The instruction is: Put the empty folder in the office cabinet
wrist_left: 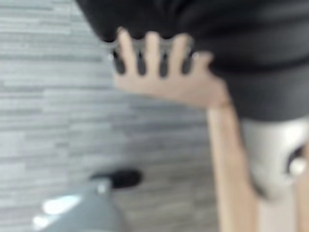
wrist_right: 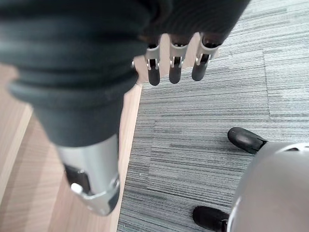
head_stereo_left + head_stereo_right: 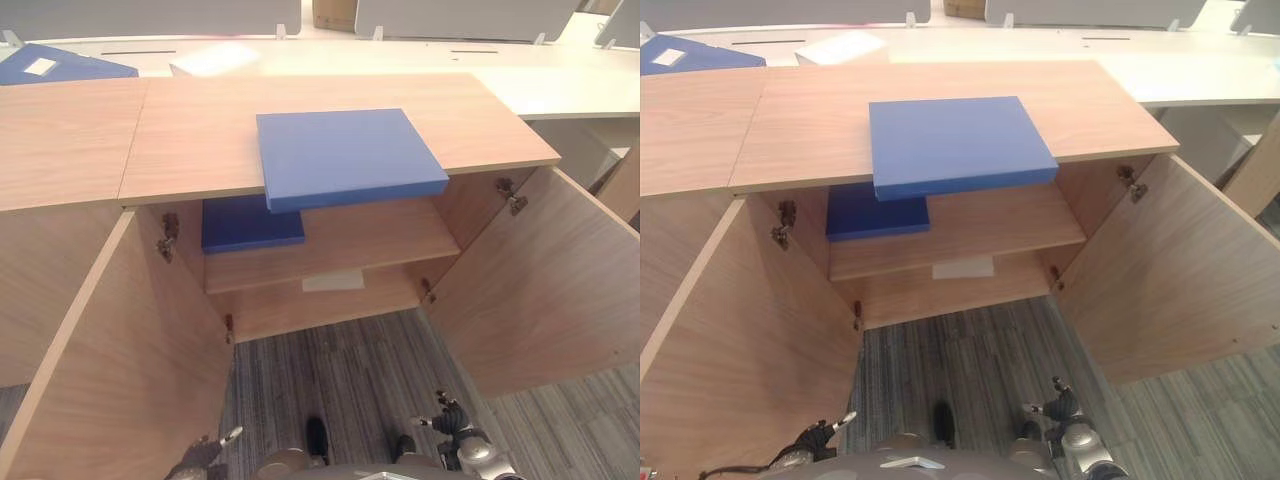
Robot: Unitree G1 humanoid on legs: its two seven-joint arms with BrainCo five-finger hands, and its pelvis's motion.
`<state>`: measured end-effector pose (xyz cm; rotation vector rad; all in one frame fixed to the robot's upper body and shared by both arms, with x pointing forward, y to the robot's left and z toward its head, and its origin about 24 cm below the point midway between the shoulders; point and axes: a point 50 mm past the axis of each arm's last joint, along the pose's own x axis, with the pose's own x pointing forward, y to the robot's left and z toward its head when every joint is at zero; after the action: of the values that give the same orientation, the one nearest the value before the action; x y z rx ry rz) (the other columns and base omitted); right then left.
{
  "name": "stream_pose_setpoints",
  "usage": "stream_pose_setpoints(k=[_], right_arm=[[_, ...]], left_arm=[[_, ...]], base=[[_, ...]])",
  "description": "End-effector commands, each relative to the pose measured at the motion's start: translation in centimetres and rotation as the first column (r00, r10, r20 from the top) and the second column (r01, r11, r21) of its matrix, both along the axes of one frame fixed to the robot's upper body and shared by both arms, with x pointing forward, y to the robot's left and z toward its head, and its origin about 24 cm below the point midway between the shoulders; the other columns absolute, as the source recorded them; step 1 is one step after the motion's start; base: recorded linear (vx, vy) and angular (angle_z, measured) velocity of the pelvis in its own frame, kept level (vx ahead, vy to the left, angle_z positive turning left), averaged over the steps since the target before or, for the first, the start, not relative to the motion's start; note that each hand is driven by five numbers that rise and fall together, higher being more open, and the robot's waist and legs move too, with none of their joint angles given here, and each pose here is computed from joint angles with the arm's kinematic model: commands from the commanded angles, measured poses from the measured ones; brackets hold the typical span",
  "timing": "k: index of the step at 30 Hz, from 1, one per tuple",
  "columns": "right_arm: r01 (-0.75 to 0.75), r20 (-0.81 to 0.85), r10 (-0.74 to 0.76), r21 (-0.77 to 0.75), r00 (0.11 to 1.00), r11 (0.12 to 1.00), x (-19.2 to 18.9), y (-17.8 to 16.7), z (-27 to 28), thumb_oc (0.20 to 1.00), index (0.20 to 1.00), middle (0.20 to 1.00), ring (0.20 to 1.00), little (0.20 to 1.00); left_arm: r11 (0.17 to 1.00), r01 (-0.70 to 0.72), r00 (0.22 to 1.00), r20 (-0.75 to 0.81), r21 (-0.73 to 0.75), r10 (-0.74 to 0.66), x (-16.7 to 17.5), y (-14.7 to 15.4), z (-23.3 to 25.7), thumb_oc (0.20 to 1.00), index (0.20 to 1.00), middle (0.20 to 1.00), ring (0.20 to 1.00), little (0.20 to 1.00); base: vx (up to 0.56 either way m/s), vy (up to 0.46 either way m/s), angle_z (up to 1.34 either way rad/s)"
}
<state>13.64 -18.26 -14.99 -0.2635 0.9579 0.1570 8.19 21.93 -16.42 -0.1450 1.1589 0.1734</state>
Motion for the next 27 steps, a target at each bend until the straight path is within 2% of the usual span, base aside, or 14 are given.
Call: stream_pose_setpoints(k=[1, 4, 7, 15, 19, 21, 22, 25, 27], right_arm=[[-0.011, 0.028, 0.014, -0.101, 0.999, 0.995, 2.0, -2.9, 1.1, 1.0, 1.0, 1.0, 1.0, 1.0], [-0.033, 0.028, 0.037, -0.131, 0.999, 0.991, 1.8, -3.8, 1.3, 1.0, 1.0, 1.0, 1.0, 1.0], [-0.04, 0.04, 0.047, -0.148, 0.998, 0.988, 1.9, -4.6, 1.6, 1.0, 1.0, 1.0, 1.0, 1.0], [-0.062, 0.061, 0.073, -0.169, 0.995, 0.984, 2.2, -5.5, 2.1, 1.0, 1.0, 1.0, 1.0, 1.0], [-0.063, 0.055, 0.073, -0.169, 0.996, 0.984, 2.1, -5.5, 2.1, 1.0, 1.0, 1.0, 1.0, 1.0], [-0.061, 0.041, 0.069, -0.166, 0.997, 0.984, 1.8, -5.5, 2.0, 1.0, 1.0, 1.0, 1.0, 1.0], [-0.064, 0.027, 0.069, -0.162, 0.997, 0.985, 1.4, -5.6, 1.8, 1.0, 1.0, 1.0, 1.0, 1.0], [-0.064, 0.027, 0.069, -0.162, 0.997, 0.985, 1.4, -5.6, 1.8, 1.0, 1.0, 1.0, 1.0, 1.0], [-0.074, 0.013, 0.078, -0.167, 0.997, 0.983, 0.8, -5.6, 1.6, 1.0, 1.0, 1.0, 1.0, 1.0]], left_arm=[[0.999, -0.049, 0.986, 0.158, 0.013, 0.047, 3.8, 0.3, 1.2, 1.0, 1.0, 1.0, 1.0, 1.0], [0.995, -0.094, 0.969, 0.231, 0.036, 0.083, 4.1, 0.4, 1.7, 1.0, 1.0, 1.0, 1.0, 1.0], [0.986, -0.11, 0.941, 0.333, 0.125, 0.063, 6.0, 0.8, 2.9, 1.0, 1.0, 1.0, 1.0, 1.0], [0.912, -0.095, 0.867, 0.484, 0.399, -0.121, 9.9, 3.2, 6.7, 1.0, 1.0, 1.0, 1.0, 1.0], [0.901, -0.094, 0.858, 0.494, 0.423, -0.142, 10.2, 3.5, 7.1, 1.0, 1.0, 1.0, 1.0, 1.0], [0.873, -0.11, 0.84, 0.514, 0.474, -0.173, 10.8, 3.9, 7.9, 1.0, 1.0, 1.0, 1.0, 1.0], [0.828, -0.126, 0.808, 0.54, 0.547, -0.234, 11.6, 4.4, 9.2, 1.0, 1.0, 1.0, 1.0, 1.0], [0.828, -0.126, 0.808, 0.54, 0.547, -0.234, 11.6, 4.4, 9.2, 1.0, 1.0, 1.0, 1.0, 1.0], [0.738, -0.095, 0.726, 0.553, 0.668, -0.408, 13.6, 4.8, 12.1, 1.0, 1.0, 1.0, 1.0, 1.0]], base=[[0.11, -0.292, 0.04], [0.1, -0.254, 0.1], [-0.01, -0.077, 0.08], [0.02, 0.043, 0.31], [0.03, 0.027, 0.0], [0.08, 0.062, -0.05], [0.06, 0.039, -0.01], [0.03, 0.02, -0.04], [0.08, 0.025, -0.19]])
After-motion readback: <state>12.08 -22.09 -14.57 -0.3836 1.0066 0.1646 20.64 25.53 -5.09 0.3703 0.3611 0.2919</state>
